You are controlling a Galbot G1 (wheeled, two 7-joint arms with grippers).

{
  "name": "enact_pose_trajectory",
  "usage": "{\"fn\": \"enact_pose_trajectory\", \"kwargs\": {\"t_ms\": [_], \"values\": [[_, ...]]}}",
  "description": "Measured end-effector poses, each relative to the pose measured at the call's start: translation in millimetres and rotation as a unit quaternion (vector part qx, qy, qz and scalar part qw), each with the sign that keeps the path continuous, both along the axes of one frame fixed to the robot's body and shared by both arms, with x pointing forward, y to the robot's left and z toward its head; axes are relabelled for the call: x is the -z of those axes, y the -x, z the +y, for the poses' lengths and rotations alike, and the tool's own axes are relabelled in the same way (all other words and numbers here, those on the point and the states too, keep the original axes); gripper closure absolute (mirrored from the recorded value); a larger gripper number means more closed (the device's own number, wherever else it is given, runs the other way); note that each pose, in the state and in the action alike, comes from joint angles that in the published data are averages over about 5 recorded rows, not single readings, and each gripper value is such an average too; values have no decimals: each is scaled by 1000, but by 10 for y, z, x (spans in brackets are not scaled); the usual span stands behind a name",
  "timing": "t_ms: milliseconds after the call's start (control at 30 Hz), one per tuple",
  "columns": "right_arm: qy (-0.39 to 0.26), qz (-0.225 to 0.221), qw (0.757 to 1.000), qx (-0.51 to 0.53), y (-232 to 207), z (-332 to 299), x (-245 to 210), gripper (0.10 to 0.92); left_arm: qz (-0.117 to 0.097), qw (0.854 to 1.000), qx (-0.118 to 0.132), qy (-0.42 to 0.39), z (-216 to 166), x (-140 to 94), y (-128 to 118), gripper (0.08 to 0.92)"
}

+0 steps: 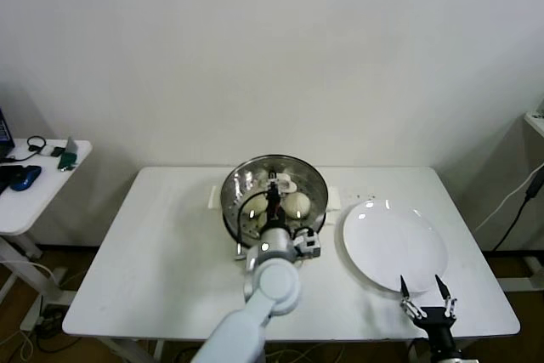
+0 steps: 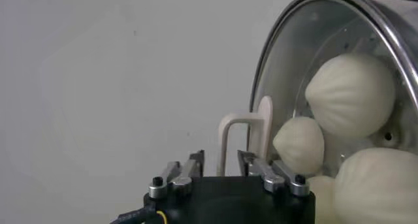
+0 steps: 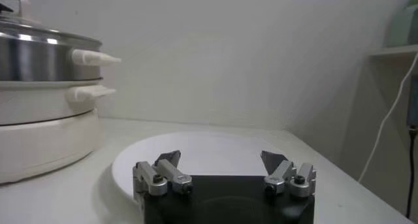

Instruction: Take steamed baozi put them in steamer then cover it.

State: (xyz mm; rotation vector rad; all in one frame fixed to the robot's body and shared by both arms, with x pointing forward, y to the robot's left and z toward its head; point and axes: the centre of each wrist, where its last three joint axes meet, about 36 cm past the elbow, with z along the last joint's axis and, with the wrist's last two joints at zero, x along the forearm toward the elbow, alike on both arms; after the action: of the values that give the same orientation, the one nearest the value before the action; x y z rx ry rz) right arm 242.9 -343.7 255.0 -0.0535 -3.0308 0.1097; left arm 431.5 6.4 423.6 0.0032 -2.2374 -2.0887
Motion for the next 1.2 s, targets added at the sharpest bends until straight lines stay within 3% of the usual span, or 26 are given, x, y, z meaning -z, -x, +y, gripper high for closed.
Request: {"fn": "enact_pose_trajectory", "kwargs": {"t_ms": [267, 467, 633, 767, 900, 1000, 1100, 1200], "values": [[0, 3, 1000, 2, -31, 1, -11, 199, -5, 1000, 6, 19, 248, -124, 164, 352], [-6, 4, 1000, 5, -63, 35, -38, 200, -21, 999, 10, 48, 557, -261, 377, 201], [-8, -4, 1000, 10, -108, 51, -81, 200, -32, 995, 8, 93, 889, -361, 568, 178], [-12, -10, 1000, 12, -147, 83, -120, 200, -36, 987, -12, 155, 1159, -418, 667, 177], [-13, -14, 1000, 15, -178, 113, -152, 199, -27, 970, -42, 236, 1461, -450, 715, 177], [-11, -17, 1000, 14, -196, 119, -161, 200, -14, 950, -49, 308, 1708, -415, 743, 177], [-10, -18, 1000, 12, -210, 120, -161, 200, -1, 923, -37, 382, 1958, -301, 781, 177], [-9, -17, 1000, 10, -210, 118, -144, 199, 9, 893, -11, 449, 2184, -110, 829, 177]]}}
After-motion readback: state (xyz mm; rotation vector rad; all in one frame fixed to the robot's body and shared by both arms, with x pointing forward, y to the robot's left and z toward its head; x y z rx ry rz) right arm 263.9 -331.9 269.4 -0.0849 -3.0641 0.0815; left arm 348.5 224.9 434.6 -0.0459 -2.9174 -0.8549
